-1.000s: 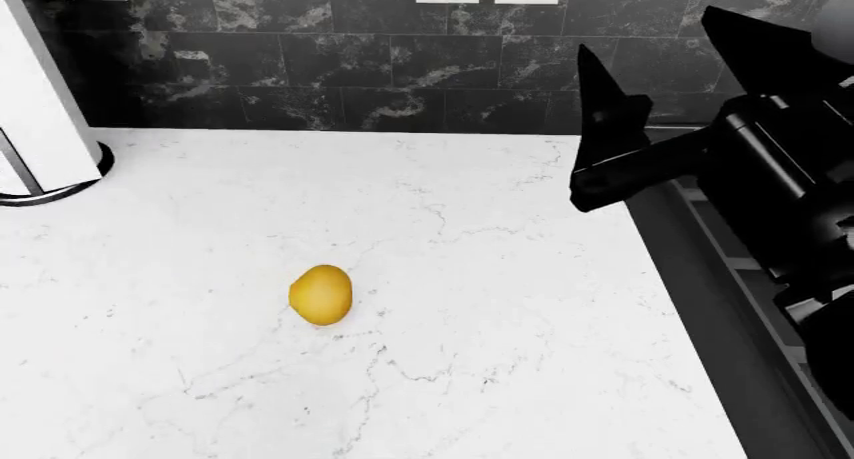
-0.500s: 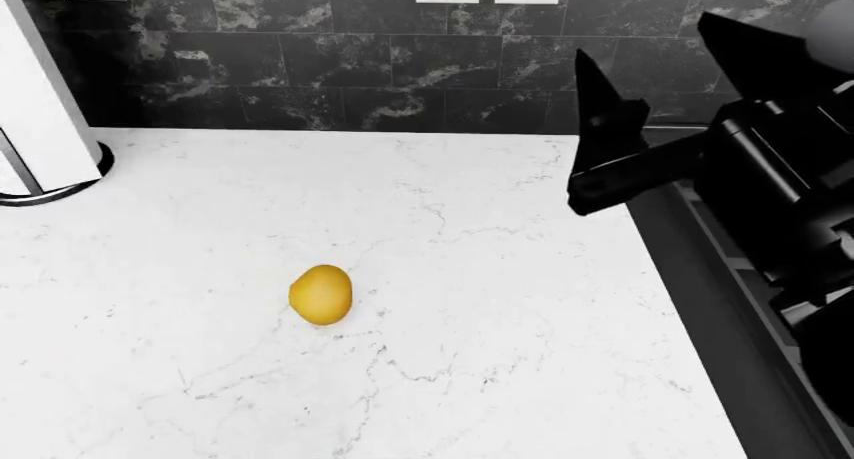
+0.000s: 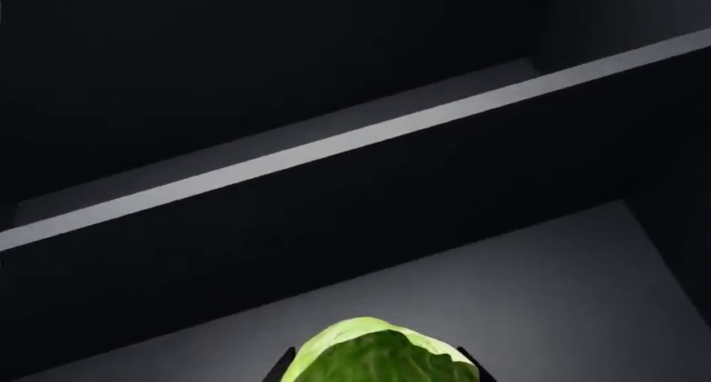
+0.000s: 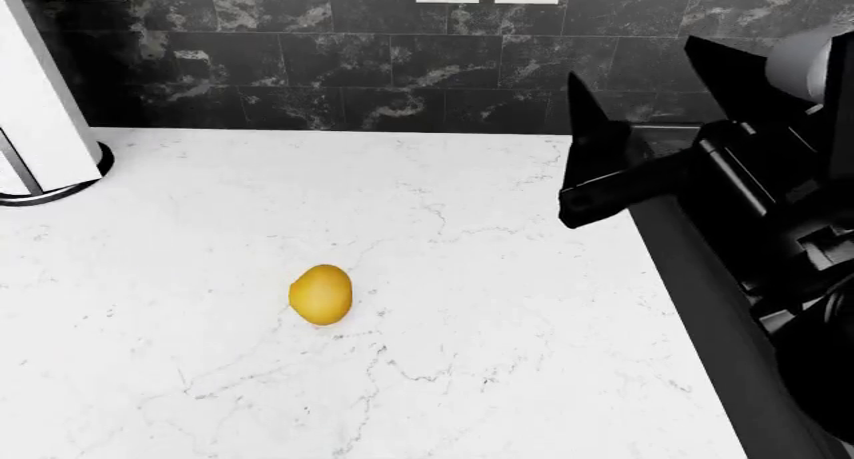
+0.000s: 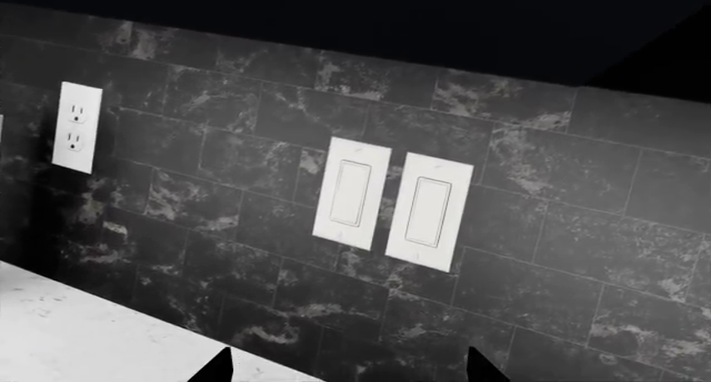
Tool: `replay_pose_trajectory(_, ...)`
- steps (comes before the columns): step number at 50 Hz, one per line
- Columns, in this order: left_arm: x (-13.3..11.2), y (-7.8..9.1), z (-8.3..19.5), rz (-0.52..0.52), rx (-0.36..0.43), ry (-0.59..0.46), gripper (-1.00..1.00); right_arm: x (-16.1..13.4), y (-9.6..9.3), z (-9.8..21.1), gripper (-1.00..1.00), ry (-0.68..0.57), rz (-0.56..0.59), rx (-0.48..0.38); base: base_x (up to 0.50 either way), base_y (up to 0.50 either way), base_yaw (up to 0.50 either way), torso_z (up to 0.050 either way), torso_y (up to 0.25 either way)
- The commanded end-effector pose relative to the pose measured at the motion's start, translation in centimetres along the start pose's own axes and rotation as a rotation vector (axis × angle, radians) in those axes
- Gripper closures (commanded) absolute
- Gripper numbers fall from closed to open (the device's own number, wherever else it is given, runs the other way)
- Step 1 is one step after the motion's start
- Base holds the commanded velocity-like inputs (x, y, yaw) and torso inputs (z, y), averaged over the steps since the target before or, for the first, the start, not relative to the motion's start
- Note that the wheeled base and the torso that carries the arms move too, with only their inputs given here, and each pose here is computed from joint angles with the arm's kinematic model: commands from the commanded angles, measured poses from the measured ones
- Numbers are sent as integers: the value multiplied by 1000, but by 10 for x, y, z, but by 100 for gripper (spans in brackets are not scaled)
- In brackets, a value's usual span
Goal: Pick the lemon, brussel sprout from the counter and place them in the cabinet. Then close the cabinet.
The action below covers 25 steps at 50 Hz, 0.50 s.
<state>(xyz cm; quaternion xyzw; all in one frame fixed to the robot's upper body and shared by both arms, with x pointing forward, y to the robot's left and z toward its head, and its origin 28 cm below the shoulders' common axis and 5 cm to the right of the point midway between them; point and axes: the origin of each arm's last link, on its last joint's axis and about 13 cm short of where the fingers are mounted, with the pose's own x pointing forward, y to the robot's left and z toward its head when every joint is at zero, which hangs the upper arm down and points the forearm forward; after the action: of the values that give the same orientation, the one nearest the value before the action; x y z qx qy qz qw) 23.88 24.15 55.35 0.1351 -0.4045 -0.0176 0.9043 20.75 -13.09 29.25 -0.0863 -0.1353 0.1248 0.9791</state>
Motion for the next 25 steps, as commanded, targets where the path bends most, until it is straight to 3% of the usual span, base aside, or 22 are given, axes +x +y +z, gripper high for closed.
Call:
replay_pose_trajectory(1, 35, 9, -18, 12, -51, 108, 100, -1, 2, -3, -100, 0, 5, 1, 0, 0, 0, 0, 0)
replay_pose_trajectory(8, 66, 13, -31, 18, -50, 176, 100, 0, 3, -5, -100, 2, 9, 4, 0, 0, 0, 0, 0)
replay_pose_trajectory(25, 63, 7, -44, 15, -158, 341, 100, 1, 6, -4, -100, -2, 20, 10, 0, 0, 0, 0, 0)
